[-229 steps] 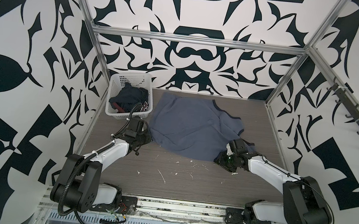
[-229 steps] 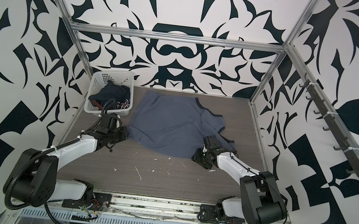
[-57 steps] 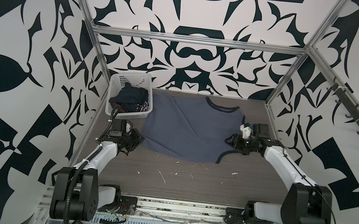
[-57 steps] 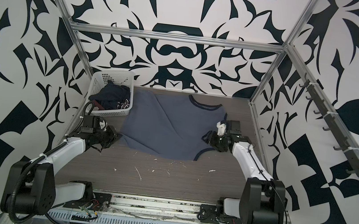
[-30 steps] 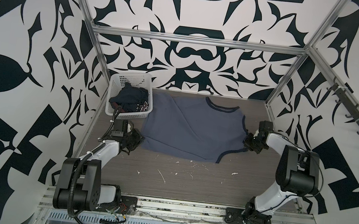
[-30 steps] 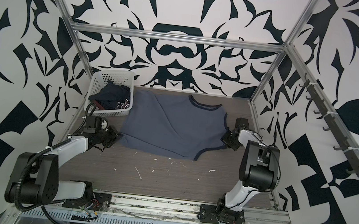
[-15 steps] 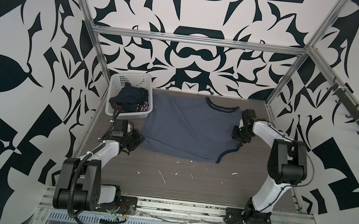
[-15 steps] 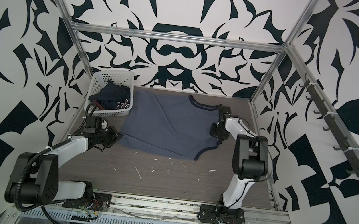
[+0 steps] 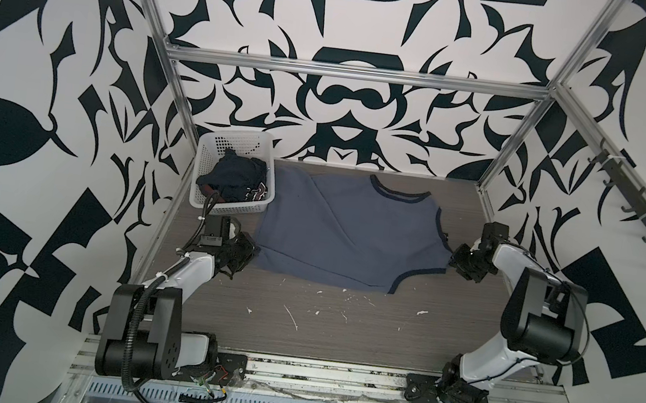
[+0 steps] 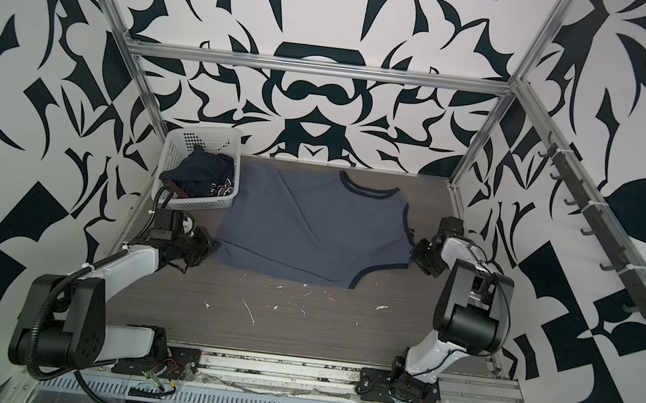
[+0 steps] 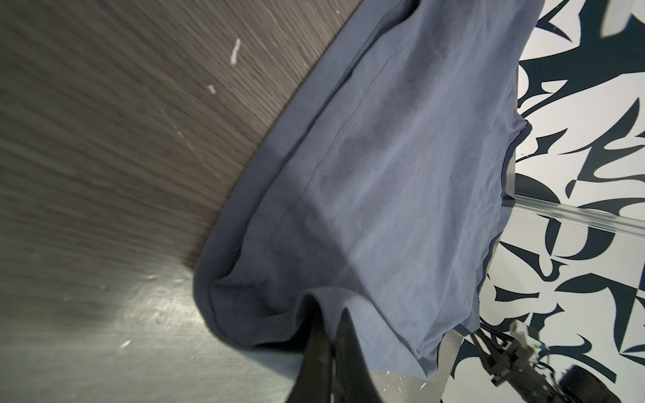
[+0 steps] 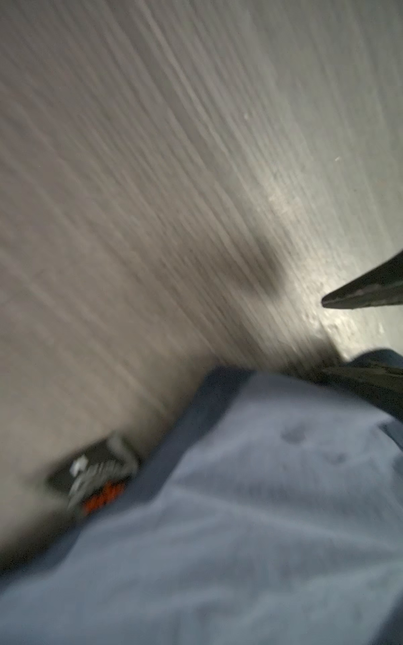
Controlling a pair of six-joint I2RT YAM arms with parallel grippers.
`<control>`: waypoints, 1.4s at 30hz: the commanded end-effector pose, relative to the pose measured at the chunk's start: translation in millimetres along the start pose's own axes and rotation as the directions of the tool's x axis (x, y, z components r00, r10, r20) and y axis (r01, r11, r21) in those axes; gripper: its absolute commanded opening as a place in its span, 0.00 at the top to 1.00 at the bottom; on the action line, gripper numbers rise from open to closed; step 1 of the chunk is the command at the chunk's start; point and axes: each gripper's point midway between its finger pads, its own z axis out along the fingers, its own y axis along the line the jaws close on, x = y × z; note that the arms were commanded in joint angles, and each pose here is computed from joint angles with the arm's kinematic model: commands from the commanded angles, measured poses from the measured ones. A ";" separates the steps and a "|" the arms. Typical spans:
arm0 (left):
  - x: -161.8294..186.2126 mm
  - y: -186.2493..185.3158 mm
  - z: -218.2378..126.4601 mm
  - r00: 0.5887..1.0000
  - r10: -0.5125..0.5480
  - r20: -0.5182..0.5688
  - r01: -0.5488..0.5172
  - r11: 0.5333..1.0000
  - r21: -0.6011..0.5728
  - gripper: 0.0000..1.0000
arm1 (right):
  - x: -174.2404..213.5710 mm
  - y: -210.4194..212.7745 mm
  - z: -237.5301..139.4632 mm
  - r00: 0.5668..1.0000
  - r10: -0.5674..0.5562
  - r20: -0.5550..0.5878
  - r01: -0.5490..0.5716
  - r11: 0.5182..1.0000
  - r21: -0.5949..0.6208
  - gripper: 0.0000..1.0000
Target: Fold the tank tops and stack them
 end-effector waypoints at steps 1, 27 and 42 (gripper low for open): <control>-3.9 -3.2 -4.2 1.000 0.009 0.016 -0.009 1.000 0.003 1.00 | -6.2 12.0 2.1 1.000 -0.015 0.008 0.016 1.000 -0.023 0.68; -3.4 -0.2 -1.7 1.000 0.008 0.007 -0.008 1.000 -0.010 1.00 | 7.5 72.3 11.4 0.984 -0.168 -0.056 0.160 0.979 -0.128 0.76; -13.1 5.5 -16.3 0.994 0.029 0.108 -0.024 0.999 -0.047 1.00 | -5.0 -4.4 -32.8 0.995 -0.049 0.087 0.042 0.996 0.082 0.95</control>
